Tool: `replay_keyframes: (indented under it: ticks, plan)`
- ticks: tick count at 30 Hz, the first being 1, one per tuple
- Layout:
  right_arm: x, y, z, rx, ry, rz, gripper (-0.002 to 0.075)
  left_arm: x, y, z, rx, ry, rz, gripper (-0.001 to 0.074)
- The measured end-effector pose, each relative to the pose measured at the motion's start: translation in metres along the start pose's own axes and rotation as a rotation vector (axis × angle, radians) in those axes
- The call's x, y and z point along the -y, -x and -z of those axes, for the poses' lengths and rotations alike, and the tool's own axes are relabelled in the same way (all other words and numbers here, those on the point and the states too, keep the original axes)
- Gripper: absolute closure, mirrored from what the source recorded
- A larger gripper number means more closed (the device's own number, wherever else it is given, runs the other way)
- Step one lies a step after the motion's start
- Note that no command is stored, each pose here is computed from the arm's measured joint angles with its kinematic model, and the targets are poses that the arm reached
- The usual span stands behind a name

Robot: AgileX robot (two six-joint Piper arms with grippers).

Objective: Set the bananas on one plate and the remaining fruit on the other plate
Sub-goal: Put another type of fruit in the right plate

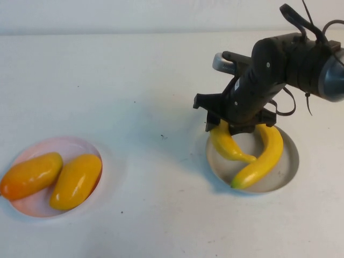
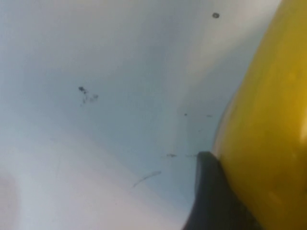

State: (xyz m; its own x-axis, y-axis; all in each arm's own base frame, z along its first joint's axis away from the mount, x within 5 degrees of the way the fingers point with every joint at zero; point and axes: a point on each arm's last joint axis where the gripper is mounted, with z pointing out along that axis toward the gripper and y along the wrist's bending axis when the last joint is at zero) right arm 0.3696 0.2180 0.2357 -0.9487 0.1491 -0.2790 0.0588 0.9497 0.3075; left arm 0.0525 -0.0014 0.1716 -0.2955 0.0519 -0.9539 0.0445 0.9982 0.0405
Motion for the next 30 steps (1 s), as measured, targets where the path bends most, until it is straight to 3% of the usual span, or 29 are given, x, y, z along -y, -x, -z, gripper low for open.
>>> replay_keyframes:
  ticks: [19, 30]
  plan:
    - [0.018, -0.006, 0.001, -0.121, -0.109, -0.073, 0.0398, 0.000, 0.000, 0.000, 0.000, 0.000, 0.000, 0.0733]
    - [0.023, -0.012, 0.002, -0.191, -0.160, -0.071, 0.0279, 0.000, 0.000, 0.000, 0.000, 0.000, 0.000, 0.0733]
